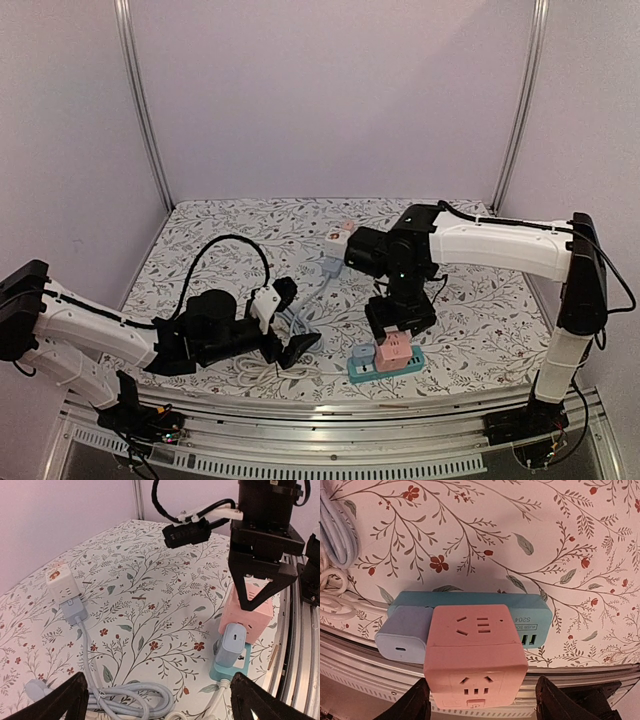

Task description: Insert the plug

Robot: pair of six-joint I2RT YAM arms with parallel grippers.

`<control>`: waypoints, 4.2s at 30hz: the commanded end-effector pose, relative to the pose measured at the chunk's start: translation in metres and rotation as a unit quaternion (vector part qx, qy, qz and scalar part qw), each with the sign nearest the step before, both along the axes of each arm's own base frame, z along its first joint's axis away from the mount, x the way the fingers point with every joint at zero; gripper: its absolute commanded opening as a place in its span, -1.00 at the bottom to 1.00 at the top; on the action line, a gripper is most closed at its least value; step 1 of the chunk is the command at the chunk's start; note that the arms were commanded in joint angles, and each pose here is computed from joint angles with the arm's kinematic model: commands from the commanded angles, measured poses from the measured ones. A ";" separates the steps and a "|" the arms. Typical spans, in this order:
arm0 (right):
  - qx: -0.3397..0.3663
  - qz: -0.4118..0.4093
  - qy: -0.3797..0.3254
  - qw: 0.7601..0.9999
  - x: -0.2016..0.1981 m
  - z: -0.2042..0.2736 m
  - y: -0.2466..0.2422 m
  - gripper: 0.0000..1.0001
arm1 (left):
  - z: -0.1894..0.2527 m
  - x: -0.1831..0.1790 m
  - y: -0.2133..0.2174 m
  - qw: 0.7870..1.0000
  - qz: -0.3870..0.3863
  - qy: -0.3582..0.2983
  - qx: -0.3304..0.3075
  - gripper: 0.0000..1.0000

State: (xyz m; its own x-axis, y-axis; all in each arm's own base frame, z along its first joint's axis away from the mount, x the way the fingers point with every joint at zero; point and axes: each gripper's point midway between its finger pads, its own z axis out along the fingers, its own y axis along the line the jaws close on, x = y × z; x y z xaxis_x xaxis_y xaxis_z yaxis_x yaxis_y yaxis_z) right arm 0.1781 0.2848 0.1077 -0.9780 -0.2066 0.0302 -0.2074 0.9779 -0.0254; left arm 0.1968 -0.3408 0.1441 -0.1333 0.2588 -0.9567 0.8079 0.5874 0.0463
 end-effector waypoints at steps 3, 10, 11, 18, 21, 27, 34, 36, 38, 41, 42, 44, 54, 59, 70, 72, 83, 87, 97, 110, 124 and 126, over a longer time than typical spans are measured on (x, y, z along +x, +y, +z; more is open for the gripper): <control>0.003 0.015 -0.048 0.999 0.006 0.030 -0.012 0.24 | 0.000 0.003 0.003 1.000 0.002 -0.003 -0.004 0.96; 0.019 0.015 -0.032 0.999 0.000 0.020 -0.006 -0.09 | 0.000 0.003 0.003 1.000 0.003 -0.003 -0.003 0.96; 0.021 0.014 -0.027 0.999 -0.001 0.018 -0.004 -0.15 | 0.000 0.003 0.003 1.000 0.003 -0.003 -0.003 0.96; 0.010 0.028 -0.015 0.999 -0.005 0.002 0.002 -0.37 | -0.002 0.003 0.003 1.000 0.003 -0.004 0.000 0.96; 0.008 0.028 -0.014 0.999 -0.004 -0.002 0.003 -0.37 | -0.002 0.003 0.003 1.000 0.003 -0.005 0.000 0.96; 0.016 0.025 0.007 1.000 -0.011 -0.015 0.007 -0.37 | -0.002 0.003 0.003 1.000 0.003 -0.005 0.000 0.96; 0.003 0.026 0.022 0.999 -0.016 -0.032 0.006 -0.38 | 0.000 0.003 0.004 1.000 0.004 -0.006 -0.001 0.96; -0.003 0.025 0.025 0.999 -0.016 -0.036 0.005 -0.38 | -0.001 0.003 0.005 1.000 0.005 -0.006 0.000 0.96; -0.006 0.025 0.026 0.999 -0.017 -0.038 0.004 -0.38 | 0.000 0.003 0.004 1.000 0.004 -0.006 -0.001 0.97; -0.009 0.024 0.025 0.999 -0.015 -0.041 0.004 -0.38 | 0.000 0.003 0.004 1.000 0.004 -0.006 -0.001 0.96; -0.011 0.024 0.026 0.999 -0.016 -0.043 0.004 -0.38 | 0.000 0.003 0.004 1.000 0.004 -0.006 -0.002 0.96; -0.015 0.025 0.029 0.999 -0.017 -0.047 0.003 -0.39 | 0.000 0.003 0.005 1.000 0.003 -0.006 -0.001 0.96; -0.026 0.020 0.048 0.998 -0.024 -0.075 0.000 -0.39 | -0.001 0.003 0.004 1.000 0.004 -0.007 0.001 0.96; -0.024 0.012 0.063 0.998 -0.032 -0.089 -0.002 -0.39 | -0.001 0.004 0.006 1.000 0.006 -0.008 0.002 0.96; -0.047 0.010 0.066 0.997 -0.044 -0.091 -0.013 -0.40 | 0.001 0.003 0.009 1.000 0.009 -0.012 0.001 0.96; -0.047 0.013 0.056 0.997 -0.044 -0.084 -0.011 -0.39 | 0.002 0.003 0.009 1.000 0.010 -0.013 0.000 0.96; -0.049 0.030 -0.005 0.998 -0.024 -0.056 -0.010 -0.33 | 0.001 0.004 0.009 1.000 0.010 -0.016 0.000 0.96; -0.018 0.047 -0.023 0.998 -0.017 -0.033 0.002 -0.22 | 0.001 0.004 0.008 1.000 0.009 -0.016 -0.001 0.96; 0.017 0.076 -0.125 0.989 0.016 0.068 0.009 0.12 | 0.003 0.003 0.009 1.000 0.007 -0.016 -0.005 0.96; 0.135 0.061 -0.246 0.958 0.064 0.161 -0.005 0.66 | 0.003 0.003 0.010 1.000 0.010 -0.018 -0.004 0.96; 0.134 -0.036 -0.429 0.893 0.121 0.233 -0.069 0.98 | 0.010 0.005 0.020 0.999 0.024 -0.029 -0.004 0.96; 0.113 -0.040 -0.457 0.881 0.128 0.227 -0.078 0.98 | 0.012 0.006 0.023 0.999 0.032 -0.034 -0.002 0.96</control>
